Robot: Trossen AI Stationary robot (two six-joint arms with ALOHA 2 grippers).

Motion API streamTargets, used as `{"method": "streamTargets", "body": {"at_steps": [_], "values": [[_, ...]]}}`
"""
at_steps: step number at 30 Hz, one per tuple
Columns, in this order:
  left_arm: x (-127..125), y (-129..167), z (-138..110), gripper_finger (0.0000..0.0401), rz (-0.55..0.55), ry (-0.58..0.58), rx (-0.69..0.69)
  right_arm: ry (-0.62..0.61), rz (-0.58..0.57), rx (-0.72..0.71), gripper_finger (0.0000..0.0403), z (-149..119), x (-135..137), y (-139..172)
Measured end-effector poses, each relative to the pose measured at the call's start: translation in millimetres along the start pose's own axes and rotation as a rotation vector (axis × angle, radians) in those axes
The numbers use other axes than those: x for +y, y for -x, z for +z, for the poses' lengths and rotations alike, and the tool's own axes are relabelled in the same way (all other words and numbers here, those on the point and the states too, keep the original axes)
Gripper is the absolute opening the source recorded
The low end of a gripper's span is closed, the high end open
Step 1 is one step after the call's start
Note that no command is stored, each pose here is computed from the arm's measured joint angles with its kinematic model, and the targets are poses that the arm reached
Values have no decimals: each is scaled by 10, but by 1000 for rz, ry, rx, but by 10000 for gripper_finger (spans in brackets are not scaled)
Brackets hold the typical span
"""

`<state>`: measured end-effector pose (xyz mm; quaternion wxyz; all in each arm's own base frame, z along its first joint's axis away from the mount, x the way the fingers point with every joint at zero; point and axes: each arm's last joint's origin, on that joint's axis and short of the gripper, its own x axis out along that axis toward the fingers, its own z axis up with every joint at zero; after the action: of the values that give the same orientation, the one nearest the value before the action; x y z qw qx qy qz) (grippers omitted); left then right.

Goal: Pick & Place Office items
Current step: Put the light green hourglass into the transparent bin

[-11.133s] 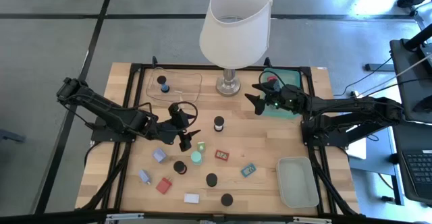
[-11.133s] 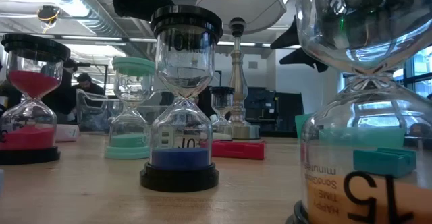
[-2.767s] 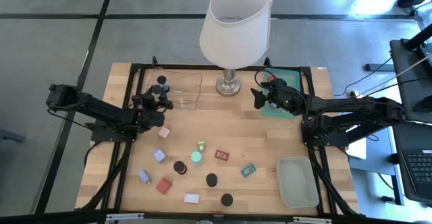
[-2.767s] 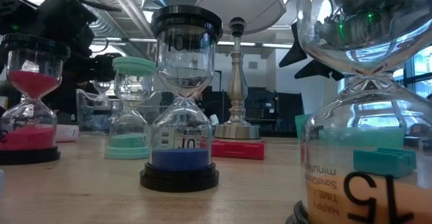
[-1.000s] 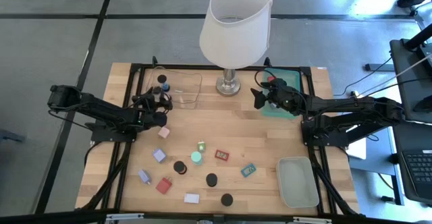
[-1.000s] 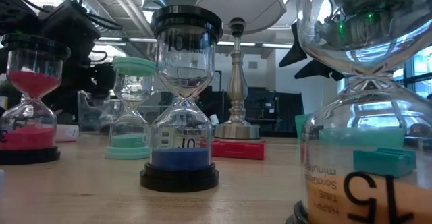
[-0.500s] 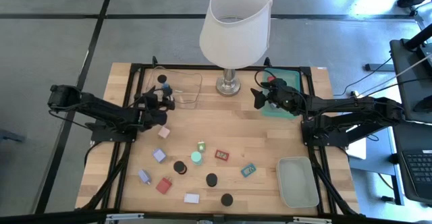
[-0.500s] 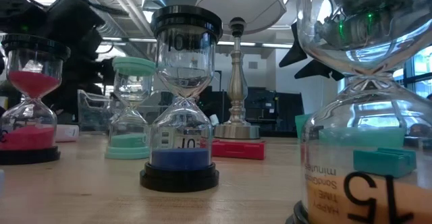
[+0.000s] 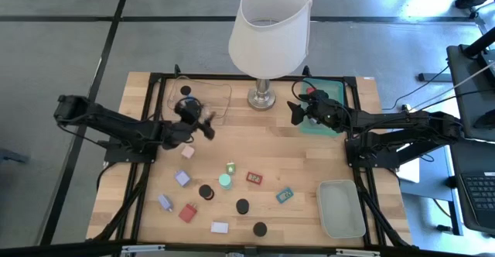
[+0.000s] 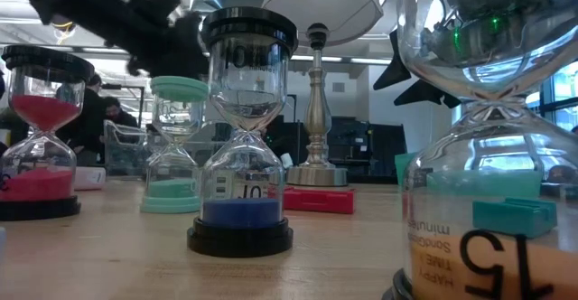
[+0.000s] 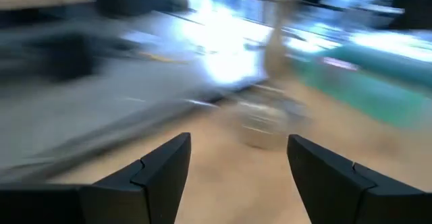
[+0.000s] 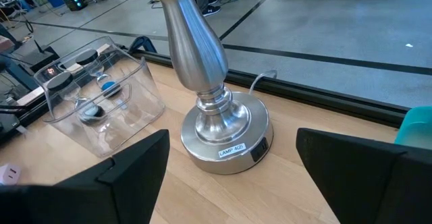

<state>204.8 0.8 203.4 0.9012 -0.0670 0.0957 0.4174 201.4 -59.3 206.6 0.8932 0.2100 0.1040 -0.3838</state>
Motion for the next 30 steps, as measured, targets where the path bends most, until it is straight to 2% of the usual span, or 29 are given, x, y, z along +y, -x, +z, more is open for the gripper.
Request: {"method": "streamTargets", "body": {"at_steps": [3, 7, 10, 14, 19, 25, 30], "values": [[-114, 58, -2, 244, -243, 13, 61, 0, 0, 0, 327, 0, 0, 0], [-259, 199, 10, 245, -471, 33, 75, 0, 0, 1, 327, -1, -1, 0], [-354, 331, 31, 246, -582, 9, 39, 0, 0, 1, 327, -1, -1, 0], [-491, 498, 21, 245, -687, -79, -37, 0, 0, 0, 327, -1, -1, 0], [-722, 602, -131, 246, -741, -170, -122, 0, 0, 0, 327, -1, 0, 0], [-1017, 605, -268, 247, -616, -310, -111, 0, 0, 0, 327, 0, -1, -1], [-1274, 595, -169, 258, -589, -378, -6, 0, 0, 0, 327, -1, 0, 0]]}}
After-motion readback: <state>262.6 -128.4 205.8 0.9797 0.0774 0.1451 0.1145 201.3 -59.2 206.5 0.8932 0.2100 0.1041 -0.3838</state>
